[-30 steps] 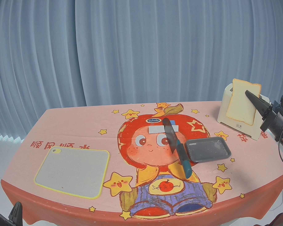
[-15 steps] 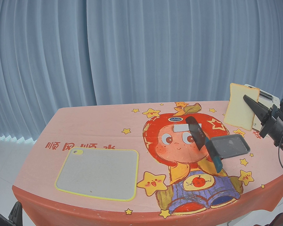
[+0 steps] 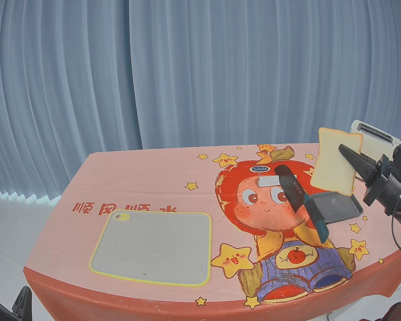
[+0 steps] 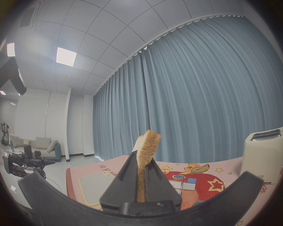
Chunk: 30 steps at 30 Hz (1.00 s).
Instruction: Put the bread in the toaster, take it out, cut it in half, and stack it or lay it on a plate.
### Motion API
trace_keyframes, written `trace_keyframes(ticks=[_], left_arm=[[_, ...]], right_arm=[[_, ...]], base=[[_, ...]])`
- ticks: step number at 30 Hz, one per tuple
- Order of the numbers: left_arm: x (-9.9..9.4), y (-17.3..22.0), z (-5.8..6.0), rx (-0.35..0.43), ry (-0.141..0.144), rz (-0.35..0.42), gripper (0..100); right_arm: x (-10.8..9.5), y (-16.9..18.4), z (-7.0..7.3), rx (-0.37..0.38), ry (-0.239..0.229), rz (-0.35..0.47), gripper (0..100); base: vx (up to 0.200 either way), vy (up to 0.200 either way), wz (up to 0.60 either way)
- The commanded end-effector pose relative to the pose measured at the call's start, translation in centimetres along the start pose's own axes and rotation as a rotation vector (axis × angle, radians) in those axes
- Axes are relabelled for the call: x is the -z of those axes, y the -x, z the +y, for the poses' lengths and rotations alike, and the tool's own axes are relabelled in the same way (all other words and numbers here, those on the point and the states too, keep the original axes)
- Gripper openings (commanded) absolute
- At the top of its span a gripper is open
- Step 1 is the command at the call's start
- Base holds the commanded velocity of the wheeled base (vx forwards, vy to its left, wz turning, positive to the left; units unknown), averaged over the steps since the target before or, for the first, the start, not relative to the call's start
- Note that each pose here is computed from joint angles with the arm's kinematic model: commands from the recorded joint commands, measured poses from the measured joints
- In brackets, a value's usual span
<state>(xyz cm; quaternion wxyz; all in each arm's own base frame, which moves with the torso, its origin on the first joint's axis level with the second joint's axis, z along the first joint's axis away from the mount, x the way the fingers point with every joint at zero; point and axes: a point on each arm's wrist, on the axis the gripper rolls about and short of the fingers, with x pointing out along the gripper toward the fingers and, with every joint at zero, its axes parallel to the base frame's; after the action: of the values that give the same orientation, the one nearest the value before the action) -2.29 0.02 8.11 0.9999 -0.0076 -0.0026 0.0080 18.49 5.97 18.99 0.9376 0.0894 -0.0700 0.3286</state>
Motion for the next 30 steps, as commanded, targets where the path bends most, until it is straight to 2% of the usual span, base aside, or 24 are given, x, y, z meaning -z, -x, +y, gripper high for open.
trace_keyframes(ticks=[1, 6, 15, 19, 26, 30], left_arm=[[0.5, -0.1, 0.0, -0.001, 0.0, 0.013, 0], [0.5, -0.1, 0.0, -0.001, -0.003, 0.013, 0], [0.5, -0.1, 0.0, 0.0, -0.005, 0.013, 0], [0.5, -0.1, 0.0, -0.001, -0.005, 0.013, 0], [0.5, -0.1, 0.0, -0.001, -0.005, 0.013, 0], [0.5, -0.1, 0.0, -0.001, -0.003, 0.013, 0]], right_arm=[[0.1, 0.0, 0.1, -0.004, -0.003, 0.004, 0], [0.5, 0.0, 0.2, -0.01, -0.012, 0.022, 0], [0.8, -0.5, 0.2, -0.011, -0.034, 0.034, 0], [1.5, -1.1, -0.2, 0.039, -0.046, 0.049, 0], [1.4, -1.7, 0.6, 0.04, -0.131, 0.028, 0], [1.5, -1.8, 0.8, 0.045, -0.144, 0.032, 0]], base=[[-0.2, 0.0, 0.0], [-0.2, 0.0, 0.0], [0.0, 0.0, 0.0], [0.0, 0.2, 0.0], [0.0, 0.2, 0.0], [0.0, 0.2, 0.0]])
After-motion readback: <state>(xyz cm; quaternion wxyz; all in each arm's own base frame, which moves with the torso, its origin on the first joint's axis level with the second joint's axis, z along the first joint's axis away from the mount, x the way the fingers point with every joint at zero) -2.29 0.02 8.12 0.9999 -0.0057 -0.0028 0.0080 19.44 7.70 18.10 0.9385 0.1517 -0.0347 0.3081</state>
